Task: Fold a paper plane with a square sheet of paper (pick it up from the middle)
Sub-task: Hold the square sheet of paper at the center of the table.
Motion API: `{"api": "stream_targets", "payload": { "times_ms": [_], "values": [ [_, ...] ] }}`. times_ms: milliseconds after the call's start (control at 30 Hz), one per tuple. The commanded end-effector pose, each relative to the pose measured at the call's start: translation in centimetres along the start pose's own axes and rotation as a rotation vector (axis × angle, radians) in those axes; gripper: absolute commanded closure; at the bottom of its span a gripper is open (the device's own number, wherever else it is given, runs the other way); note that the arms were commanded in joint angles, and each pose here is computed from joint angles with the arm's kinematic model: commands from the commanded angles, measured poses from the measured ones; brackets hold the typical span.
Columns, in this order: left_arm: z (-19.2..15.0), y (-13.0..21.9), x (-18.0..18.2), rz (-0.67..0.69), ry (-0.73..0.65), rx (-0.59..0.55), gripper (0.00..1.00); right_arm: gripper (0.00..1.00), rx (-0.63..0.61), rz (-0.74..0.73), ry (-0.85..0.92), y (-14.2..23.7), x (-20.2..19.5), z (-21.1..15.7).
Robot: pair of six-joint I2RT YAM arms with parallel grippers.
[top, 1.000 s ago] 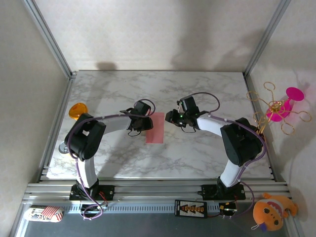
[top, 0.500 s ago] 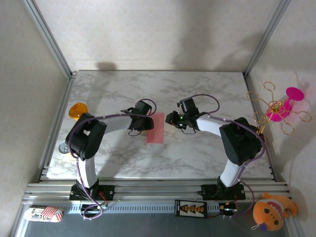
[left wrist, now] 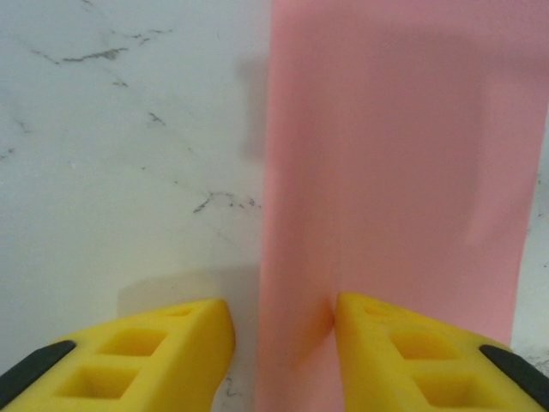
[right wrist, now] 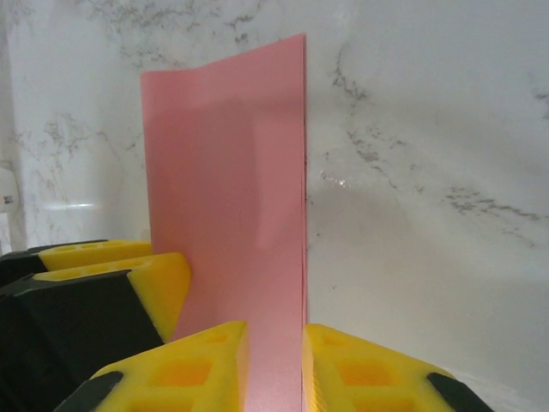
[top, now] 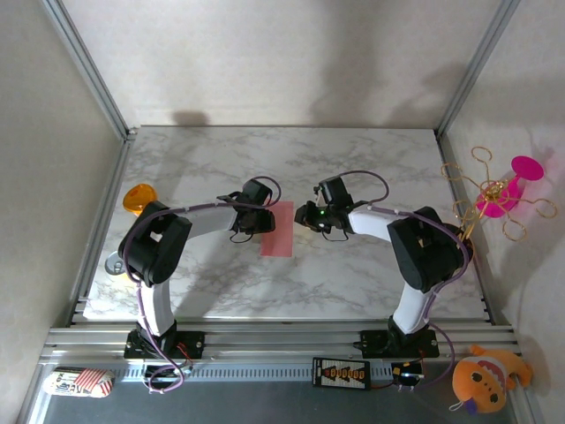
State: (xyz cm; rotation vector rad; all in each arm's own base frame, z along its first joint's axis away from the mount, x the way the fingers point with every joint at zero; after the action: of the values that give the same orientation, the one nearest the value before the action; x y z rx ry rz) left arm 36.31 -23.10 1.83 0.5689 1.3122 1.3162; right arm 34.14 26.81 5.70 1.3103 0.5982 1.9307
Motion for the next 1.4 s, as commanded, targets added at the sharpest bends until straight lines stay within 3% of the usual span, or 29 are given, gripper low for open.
{"api": "stream_targets", "payload": {
  "times_ms": [0,667,1033,1200,1367],
  "values": [
    [-4.3,-4.8,6.1,0.19,0.004,0.113,0.59,0.78,0.026,0.028,0.026,-0.9,1.1,-0.1],
    [-4.8,-5.2,6.9,0.212,0.022,0.123,0.58,0.81,0.142,0.04,0.043,-3.7,2.0,-1.7],
    [-5.0,-5.0,6.9,0.209,0.029,0.123,0.58,0.83,0.236,-0.104,0.014,-4.3,-1.5,-4.3],
    [-3.0,-3.1,4.0,0.124,0.05,0.08,0.57,0.85,0.306,-0.188,-0.003,-4.5,-4.0,-6.6],
    [1.8,2.0,0.5,0.051,0.085,-0.076,0.5,0.87,0.363,-0.29,-0.005,-4.5,-6.7,-8.6]
  ]
}}
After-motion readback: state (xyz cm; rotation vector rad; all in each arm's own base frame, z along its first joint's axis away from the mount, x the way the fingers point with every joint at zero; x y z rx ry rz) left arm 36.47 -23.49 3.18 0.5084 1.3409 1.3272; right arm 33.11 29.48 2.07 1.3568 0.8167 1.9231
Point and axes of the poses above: each hand's point on the last joint's axis, 136 mm out from that joint toward the fingers, its own y axis back along the fingers, its own x axis along the line the jaws close on, z = x × y, the point moved 1 cm from there along y, back along the fingers, and after that the axes turned 13 degrees about y, right-handed, at the moved point
